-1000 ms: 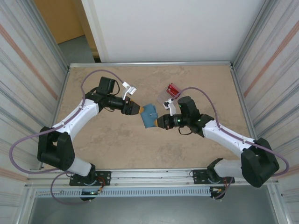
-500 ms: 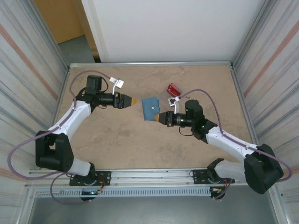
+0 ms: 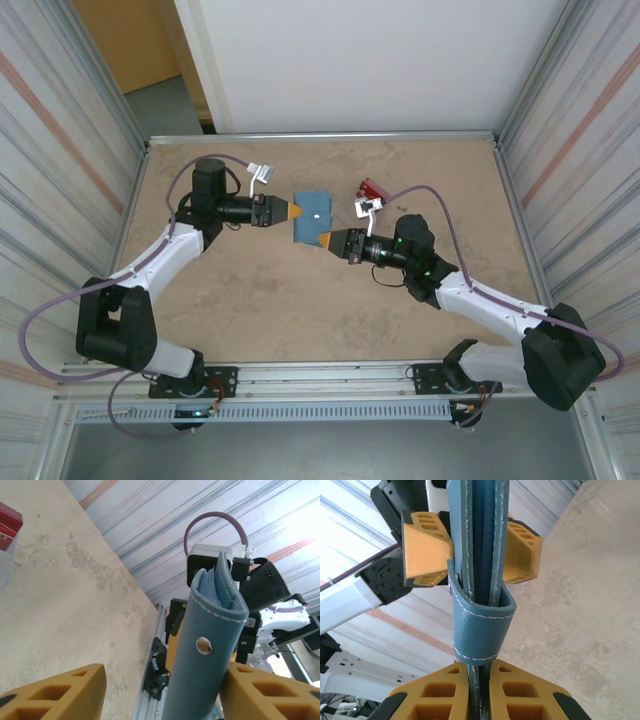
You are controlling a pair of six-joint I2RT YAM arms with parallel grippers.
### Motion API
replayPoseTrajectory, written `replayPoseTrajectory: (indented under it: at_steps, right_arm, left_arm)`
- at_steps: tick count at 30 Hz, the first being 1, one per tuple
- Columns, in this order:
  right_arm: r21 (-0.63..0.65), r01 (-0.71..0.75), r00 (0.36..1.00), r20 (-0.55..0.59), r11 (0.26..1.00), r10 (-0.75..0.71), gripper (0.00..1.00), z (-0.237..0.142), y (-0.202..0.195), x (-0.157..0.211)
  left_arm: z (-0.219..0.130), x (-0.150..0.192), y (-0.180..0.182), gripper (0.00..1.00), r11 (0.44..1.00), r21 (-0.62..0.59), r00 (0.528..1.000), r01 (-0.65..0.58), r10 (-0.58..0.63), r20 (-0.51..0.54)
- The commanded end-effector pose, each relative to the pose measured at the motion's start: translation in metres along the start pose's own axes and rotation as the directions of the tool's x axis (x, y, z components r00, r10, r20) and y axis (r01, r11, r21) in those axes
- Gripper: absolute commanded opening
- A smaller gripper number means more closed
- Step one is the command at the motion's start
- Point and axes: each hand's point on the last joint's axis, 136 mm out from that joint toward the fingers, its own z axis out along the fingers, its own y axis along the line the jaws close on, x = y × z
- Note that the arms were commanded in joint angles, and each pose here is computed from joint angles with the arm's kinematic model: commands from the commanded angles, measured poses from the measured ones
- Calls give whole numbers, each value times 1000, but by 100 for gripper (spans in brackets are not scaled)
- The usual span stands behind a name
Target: Put the credit cards into the card holder
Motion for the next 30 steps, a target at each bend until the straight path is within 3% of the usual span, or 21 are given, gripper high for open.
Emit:
replayPoseTrajectory:
  at_steps: [1, 8, 15, 21, 23, 26, 30]
  right_arm:
    - [-5, 7, 998, 61, 1000, -7, 12, 2, 6, -13]
    - [17, -5, 1000, 30, 1000, 5, 15, 8, -4, -6]
    - [25, -6, 1000, -6, 1000, 6, 16, 15, -8, 1]
    - [45, 1, 1000, -25, 999, 0, 17, 18, -14, 5]
    - [69, -14, 999, -39, 998, 17, 21, 19, -19, 8]
    - [154, 7, 997, -71, 988, 4, 35, 13, -26, 12]
    - [362, 53, 995, -97, 931, -18, 47, -11, -44, 14]
  left_arm:
    - [0, -4, -17, 53, 999, 46, 1000, -25, 25, -8]
    - [3, -2, -18, 30, 998, 50, 1000, -23, 24, -15]
    - [5, 1, -15, 31, 999, 46, 1000, -17, 17, -18]
    - [5, 3, -11, 10, 999, 38, 1000, -8, 8, -20]
    - [5, 2, -10, 4, 1000, 30, 1000, -3, 4, -21]
    - [4, 3, -6, 1, 1000, 2, 1000, -5, 5, -24]
    - [0, 7, 17, 0, 993, -111, 1000, -25, 24, -15]
